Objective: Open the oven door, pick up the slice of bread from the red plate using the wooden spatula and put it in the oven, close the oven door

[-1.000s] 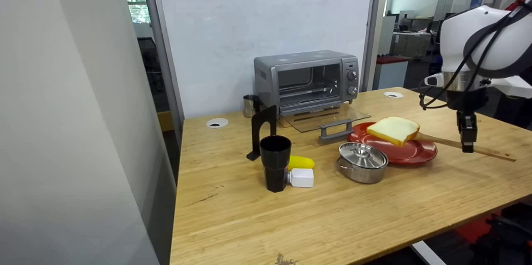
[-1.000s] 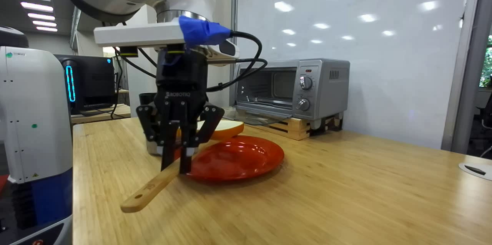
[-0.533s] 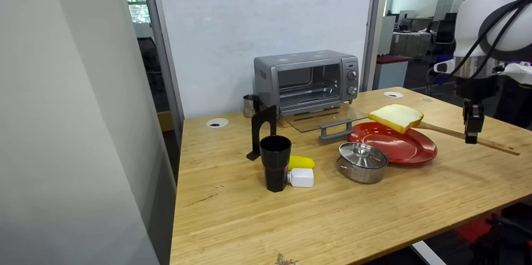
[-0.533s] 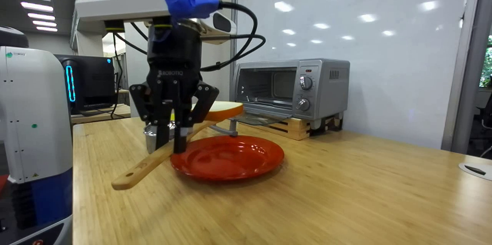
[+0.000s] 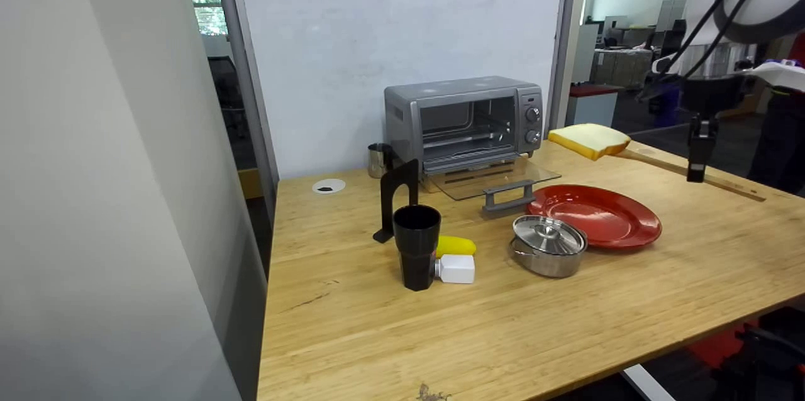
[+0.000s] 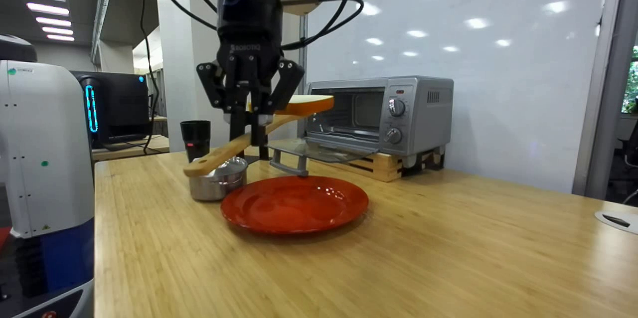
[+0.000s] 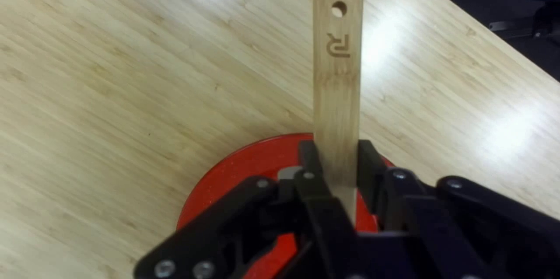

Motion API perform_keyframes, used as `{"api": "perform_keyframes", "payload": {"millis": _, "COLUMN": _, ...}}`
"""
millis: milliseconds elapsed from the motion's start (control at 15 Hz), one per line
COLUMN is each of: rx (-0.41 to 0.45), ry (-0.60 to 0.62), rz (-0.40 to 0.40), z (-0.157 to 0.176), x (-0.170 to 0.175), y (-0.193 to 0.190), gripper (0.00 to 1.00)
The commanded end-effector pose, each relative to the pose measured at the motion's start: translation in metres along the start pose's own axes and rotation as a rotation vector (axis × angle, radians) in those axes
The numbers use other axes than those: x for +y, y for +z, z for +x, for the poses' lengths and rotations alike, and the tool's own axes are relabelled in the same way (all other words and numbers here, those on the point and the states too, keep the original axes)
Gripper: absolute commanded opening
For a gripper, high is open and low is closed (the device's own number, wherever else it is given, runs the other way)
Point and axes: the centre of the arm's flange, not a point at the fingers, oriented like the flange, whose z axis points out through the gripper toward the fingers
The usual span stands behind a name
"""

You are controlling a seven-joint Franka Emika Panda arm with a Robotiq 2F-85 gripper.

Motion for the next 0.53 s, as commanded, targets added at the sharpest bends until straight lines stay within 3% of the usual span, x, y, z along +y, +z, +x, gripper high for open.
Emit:
{"api": "perform_keyframes", "payload": {"millis": 0, "rx": -0.015, "ry": 0.001, "rz": 0.029, "z": 0.031, "x": 0.019, "y": -0.025, "gripper": 0.06}}
{"api": "perform_keyframes", "payload": {"millis": 467, "rx": -0.061, "ry": 0.011, "rz": 0.062, "z": 0.08, "x": 0.032, "y": -0.049, "gripper": 0.06}}
